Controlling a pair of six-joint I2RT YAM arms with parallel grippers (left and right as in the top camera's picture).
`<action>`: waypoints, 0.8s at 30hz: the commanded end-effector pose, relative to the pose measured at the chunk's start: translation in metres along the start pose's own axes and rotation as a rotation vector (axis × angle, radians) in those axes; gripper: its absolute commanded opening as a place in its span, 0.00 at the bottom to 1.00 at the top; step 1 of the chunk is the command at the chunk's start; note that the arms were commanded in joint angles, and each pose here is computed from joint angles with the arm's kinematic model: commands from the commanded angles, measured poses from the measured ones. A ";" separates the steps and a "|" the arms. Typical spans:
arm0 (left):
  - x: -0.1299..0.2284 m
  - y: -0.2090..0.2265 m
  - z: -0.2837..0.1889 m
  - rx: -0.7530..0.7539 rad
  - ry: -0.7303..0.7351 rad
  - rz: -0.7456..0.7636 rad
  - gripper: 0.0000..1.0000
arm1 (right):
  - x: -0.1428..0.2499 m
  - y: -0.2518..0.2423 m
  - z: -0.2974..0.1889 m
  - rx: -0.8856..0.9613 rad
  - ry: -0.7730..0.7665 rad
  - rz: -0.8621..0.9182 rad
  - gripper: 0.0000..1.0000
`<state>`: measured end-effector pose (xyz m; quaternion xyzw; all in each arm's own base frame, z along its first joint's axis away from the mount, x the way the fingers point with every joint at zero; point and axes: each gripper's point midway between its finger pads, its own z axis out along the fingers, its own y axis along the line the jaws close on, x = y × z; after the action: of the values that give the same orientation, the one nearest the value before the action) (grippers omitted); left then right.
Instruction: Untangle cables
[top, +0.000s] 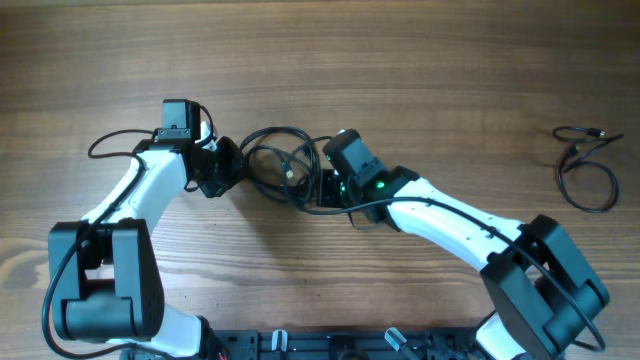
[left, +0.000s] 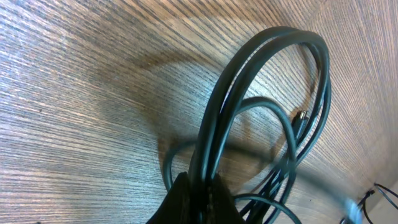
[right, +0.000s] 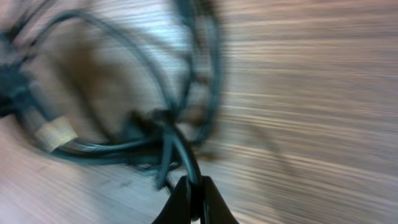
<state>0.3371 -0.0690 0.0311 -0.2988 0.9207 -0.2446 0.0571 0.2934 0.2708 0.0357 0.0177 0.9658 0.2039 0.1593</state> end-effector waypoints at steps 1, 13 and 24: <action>-0.004 0.002 -0.001 -0.008 -0.014 -0.011 0.04 | -0.009 -0.030 0.007 0.144 -0.075 0.099 0.04; -0.004 0.003 -0.001 -0.009 -0.014 -0.011 0.04 | -0.015 -0.037 -0.075 0.020 0.348 -0.013 0.04; -0.004 0.003 -0.001 -0.009 -0.014 -0.011 0.04 | -0.013 -0.185 -0.140 0.674 0.350 0.241 0.04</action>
<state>0.3250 -0.1119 0.0461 -0.2613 0.9079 -0.3277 0.0095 0.2602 0.1271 0.0879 0.0571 0.9928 0.0659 -0.0827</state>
